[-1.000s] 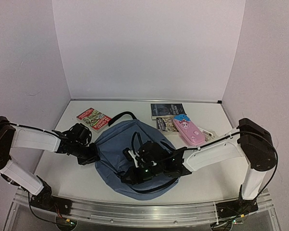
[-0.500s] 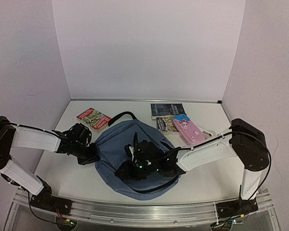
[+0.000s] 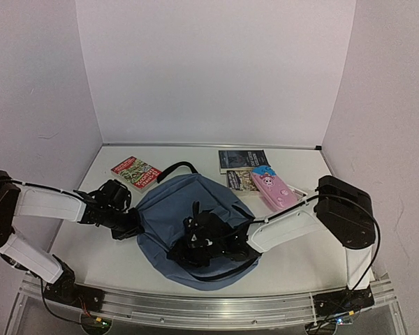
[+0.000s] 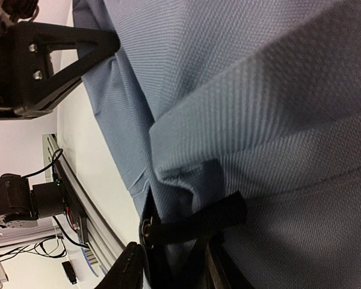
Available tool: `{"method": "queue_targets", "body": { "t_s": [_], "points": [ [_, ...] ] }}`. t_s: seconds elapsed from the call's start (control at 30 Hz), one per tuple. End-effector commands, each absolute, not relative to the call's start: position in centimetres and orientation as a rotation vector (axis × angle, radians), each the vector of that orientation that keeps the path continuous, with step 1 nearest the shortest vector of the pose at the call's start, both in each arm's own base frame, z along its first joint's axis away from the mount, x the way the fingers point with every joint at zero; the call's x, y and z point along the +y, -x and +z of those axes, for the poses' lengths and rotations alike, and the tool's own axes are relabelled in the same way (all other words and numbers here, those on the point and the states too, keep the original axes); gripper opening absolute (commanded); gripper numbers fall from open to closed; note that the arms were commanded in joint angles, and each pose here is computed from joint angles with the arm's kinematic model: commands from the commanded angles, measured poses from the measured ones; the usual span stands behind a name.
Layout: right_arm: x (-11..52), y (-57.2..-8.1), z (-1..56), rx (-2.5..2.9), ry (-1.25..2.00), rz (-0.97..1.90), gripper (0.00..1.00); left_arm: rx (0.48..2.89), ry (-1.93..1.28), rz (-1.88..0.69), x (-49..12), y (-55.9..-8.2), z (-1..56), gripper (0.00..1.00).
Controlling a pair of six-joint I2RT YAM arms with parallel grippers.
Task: Pack the student bag
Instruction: Unzip the student bag at the center of the board.
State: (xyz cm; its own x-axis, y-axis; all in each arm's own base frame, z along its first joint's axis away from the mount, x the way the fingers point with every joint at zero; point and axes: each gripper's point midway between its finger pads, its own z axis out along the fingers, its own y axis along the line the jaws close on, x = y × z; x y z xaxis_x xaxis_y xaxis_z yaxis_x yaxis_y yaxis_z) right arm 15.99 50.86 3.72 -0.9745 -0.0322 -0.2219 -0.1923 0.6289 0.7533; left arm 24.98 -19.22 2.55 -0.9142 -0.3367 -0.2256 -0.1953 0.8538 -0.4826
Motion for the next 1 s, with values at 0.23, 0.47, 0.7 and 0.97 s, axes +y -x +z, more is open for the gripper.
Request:
{"method": "queue_targets", "body": {
  "t_s": [0.23,0.47,0.7,0.97],
  "points": [
    [51.3,-19.3,4.1,2.593,0.029,1.266,0.4,2.687,0.417,-0.655,-18.2,-24.8,3.1,0.0],
    [51.2,-20.6,3.8,2.583,-0.008,1.25,0.38,2.69,0.405,-0.665,-18.3,-24.7,3.3,0.0],
    [51.6,-20.3,3.4,2.591,0.023,1.266,0.18,2.703,0.39,-0.661,-18.6,-24.9,3.1,0.0],
    [51.9,-20.0,4.8,2.566,0.05,1.329,0.0,2.717,0.399,-0.645,-18.7,-25.1,2.7,0.0]
  ]
}}
